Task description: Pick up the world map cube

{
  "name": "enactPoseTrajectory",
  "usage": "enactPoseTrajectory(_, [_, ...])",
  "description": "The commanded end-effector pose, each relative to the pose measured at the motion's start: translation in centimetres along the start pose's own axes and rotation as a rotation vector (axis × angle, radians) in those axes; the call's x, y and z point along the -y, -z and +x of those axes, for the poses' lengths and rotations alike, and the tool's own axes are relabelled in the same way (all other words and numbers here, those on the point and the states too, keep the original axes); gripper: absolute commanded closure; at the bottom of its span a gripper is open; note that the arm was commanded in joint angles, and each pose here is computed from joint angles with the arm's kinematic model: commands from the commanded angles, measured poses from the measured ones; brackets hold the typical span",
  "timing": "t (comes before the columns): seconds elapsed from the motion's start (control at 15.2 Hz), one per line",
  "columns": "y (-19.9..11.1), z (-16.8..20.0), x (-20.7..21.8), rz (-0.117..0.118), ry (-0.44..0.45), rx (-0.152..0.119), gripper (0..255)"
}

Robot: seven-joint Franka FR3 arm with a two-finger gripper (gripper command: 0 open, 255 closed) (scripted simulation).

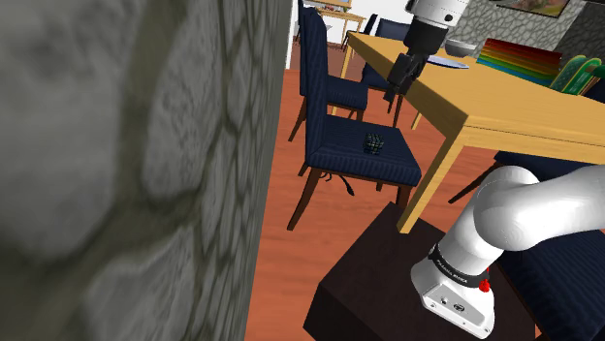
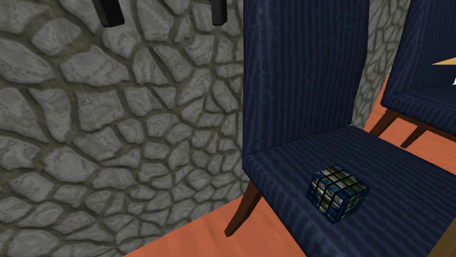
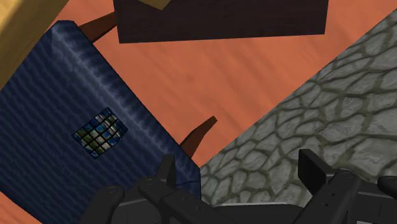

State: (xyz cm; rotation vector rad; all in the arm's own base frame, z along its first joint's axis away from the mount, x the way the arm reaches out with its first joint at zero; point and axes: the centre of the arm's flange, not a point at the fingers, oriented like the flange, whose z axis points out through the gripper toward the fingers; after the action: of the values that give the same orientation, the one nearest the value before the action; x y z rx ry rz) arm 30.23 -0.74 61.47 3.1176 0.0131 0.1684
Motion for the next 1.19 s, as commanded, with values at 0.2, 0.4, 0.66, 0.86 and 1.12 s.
enactPoseTrajectory(0.2, [-2.7,0.6,-2.9,0.005,0.045,0.013,0])
enactPoseTrajectory(0.4, [-5.4,1.4,-5.8,0.009,0.091,0.025,0])
enactPoseTrajectory(0.66, [-9.1,2.5,-9.6,0.015,0.152,0.042,0])
enactPoseTrajectory(0.86, [-11.9,3.5,-12.3,0.02,0.197,0.054,0])
enactPoseTrajectory(1.12, [-15.6,4.9,-15.9,0.026,0.258,0.071,0])
